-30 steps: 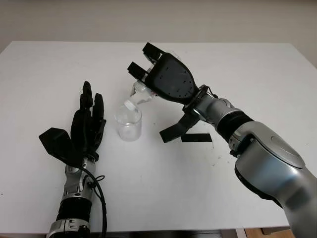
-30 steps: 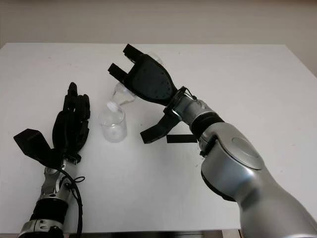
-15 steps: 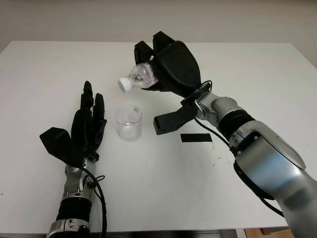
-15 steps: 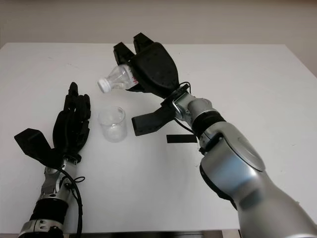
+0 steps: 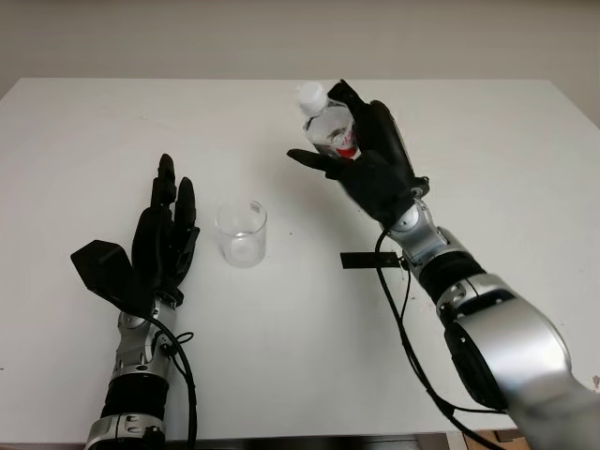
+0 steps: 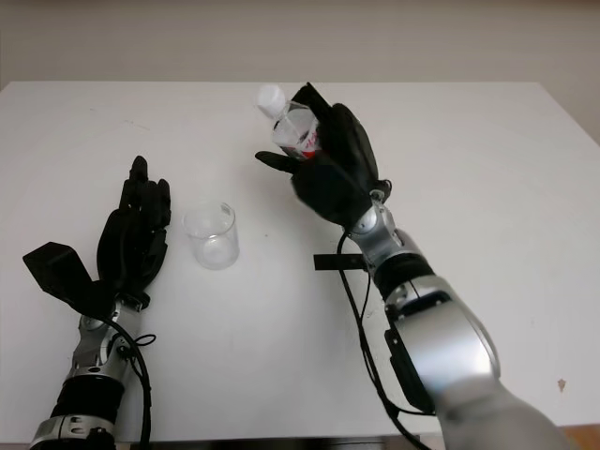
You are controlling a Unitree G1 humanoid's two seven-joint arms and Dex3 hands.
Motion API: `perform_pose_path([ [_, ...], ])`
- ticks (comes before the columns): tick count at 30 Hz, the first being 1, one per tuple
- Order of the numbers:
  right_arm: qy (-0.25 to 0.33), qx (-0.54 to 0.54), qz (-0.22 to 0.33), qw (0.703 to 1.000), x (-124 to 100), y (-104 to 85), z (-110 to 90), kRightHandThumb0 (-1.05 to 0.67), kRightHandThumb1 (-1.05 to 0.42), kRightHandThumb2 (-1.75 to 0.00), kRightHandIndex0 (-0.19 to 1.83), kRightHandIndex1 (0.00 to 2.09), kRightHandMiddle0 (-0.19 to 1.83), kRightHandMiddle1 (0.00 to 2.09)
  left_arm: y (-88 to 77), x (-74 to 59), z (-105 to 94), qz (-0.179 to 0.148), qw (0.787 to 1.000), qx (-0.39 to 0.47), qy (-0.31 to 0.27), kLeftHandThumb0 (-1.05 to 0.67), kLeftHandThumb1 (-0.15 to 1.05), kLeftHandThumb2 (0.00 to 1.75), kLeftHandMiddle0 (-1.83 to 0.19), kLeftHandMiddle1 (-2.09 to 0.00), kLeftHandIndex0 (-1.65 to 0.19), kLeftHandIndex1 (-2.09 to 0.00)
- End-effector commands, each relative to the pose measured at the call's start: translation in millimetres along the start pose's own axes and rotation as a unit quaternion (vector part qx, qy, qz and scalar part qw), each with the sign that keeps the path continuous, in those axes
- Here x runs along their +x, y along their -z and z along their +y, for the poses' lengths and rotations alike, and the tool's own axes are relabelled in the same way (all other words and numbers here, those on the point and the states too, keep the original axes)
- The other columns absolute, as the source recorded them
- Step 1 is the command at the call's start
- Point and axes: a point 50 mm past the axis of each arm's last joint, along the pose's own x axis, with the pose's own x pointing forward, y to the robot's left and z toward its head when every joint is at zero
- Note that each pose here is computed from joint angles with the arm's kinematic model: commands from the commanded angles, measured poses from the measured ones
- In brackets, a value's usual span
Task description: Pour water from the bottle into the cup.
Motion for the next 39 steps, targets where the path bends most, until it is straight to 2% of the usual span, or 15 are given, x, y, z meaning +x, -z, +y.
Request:
perform_pose_path([
  [1, 0.009, 0.052, 0.003, 0.999, -3.5, 1.1, -2.7, -0.35, -1.05, -0.39, 1.36, 2.09, 0.97, 2.09, 8.9, -6.2, 4.4, 0.021, 1.0, -0.006, -0.007, -0.74, 1.05, 0.46, 0.17, -0.05, 0.19, -0.04],
  [9, 0.017, 0.123, 0.051, 0.991, -23.2, 13.5, -13.4, -0.37, -1.05, -0.4, 1.25, 2.09, 0.79, 2.09, 8.7, -5.9, 6.8, 0.024, 1.0, -0.009, -0.004, -0.73, 1.05, 0.46, 0.18, -0.05, 0.19, -0.03],
  [18, 0.019, 0.14, 0.067, 0.988, -40.7, -0.4, -24.3, -0.36, -1.05, -0.42, 1.33, 2.09, 0.86, 2.09, 8.6, -6.2, 6.8, 0.025, 1.0, -0.005, -0.002, -0.74, 1.05, 0.47, 0.17, -0.06, 0.18, -0.04],
  [26, 0.015, 0.119, 0.103, 0.987, -52.3, -8.1, -35.3, -0.37, -1.05, -0.38, 1.25, 2.09, 0.83, 2.09, 8.5, -7.9, 7.3, 0.026, 1.0, -0.01, -0.001, -0.74, 1.05, 0.46, 0.18, -0.05, 0.19, -0.03],
  [30, 0.012, 0.127, 0.123, 0.984, -56.2, -2.4, -31.5, -0.37, -1.05, -0.38, 1.29, 2.09, 0.91, 2.09, 8.2, -8.6, 7.1, 0.026, 1.0, -0.005, 0.0, -0.73, 1.05, 0.48, 0.19, -0.05, 0.19, -0.01],
  [34, 0.006, 0.12, 0.126, 0.985, -59.9, 5.3, -25.7, -0.36, -1.05, -0.41, 1.41, 2.09, 1.01, 2.09, 7.0, -10.4, 8.3, 0.026, 1.0, -0.002, -0.002, -0.73, 1.05, 0.48, 0.18, -0.05, 0.19, -0.01],
  [39, -0.003, 0.102, 0.159, 0.982, -63.0, 15.7, -22.4, -0.39, -1.05, -0.41, 1.42, 2.09, 1.03, 2.09, 5.7, -12.9, 10.0, 0.026, 1.0, 0.0, -0.007, -0.73, 1.05, 0.47, 0.18, -0.06, 0.18, -0.03],
])
